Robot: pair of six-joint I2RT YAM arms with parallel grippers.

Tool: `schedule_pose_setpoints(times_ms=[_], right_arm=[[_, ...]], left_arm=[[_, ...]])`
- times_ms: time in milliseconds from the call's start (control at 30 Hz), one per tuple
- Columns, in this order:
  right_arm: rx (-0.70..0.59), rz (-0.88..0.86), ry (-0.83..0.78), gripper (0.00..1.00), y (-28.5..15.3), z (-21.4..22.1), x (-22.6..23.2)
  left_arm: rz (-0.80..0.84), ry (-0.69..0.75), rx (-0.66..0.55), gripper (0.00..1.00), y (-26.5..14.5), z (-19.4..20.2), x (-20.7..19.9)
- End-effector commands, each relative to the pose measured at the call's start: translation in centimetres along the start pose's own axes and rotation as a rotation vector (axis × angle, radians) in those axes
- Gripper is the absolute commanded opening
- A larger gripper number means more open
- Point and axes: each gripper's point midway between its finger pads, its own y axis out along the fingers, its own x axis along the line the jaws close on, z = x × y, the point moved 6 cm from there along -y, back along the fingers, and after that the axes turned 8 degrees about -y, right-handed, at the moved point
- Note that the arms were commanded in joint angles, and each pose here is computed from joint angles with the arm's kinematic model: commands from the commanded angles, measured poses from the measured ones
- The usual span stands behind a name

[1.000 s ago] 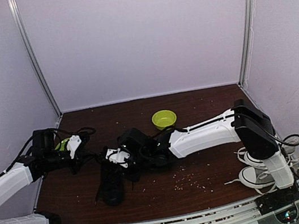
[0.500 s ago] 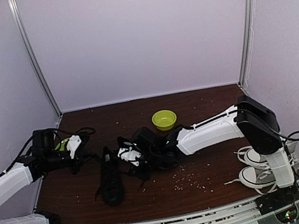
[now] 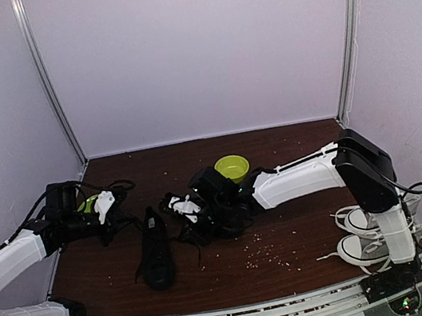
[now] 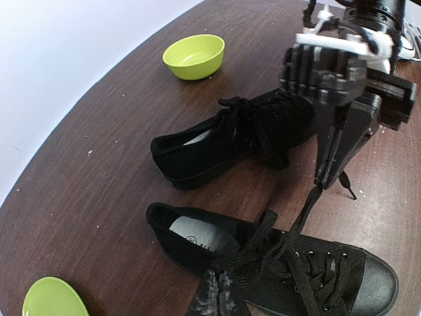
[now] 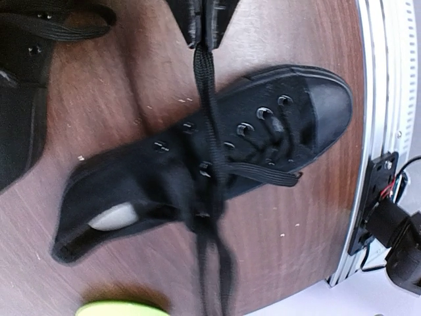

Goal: Tie the shoes
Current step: Adjust the crossed shoelace on the shoe.

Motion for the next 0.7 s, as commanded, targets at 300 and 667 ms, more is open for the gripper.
schedule_pose_setpoints(times_ms=[300, 667], right_arm=[[-0.094, -0.101, -0.089, 0.40, 0.3, -4.1, -0.8], [-0.078, -0.073, -0.062, 0.37, 3.8, -4.3, -2.4]], left_arm=[[0.011, 0.028, -0.031, 0.00, -0.1, -0.3, -0.1], [0.009, 0.027, -0.032, 0.00, -0.2, -0.3, -0.1]])
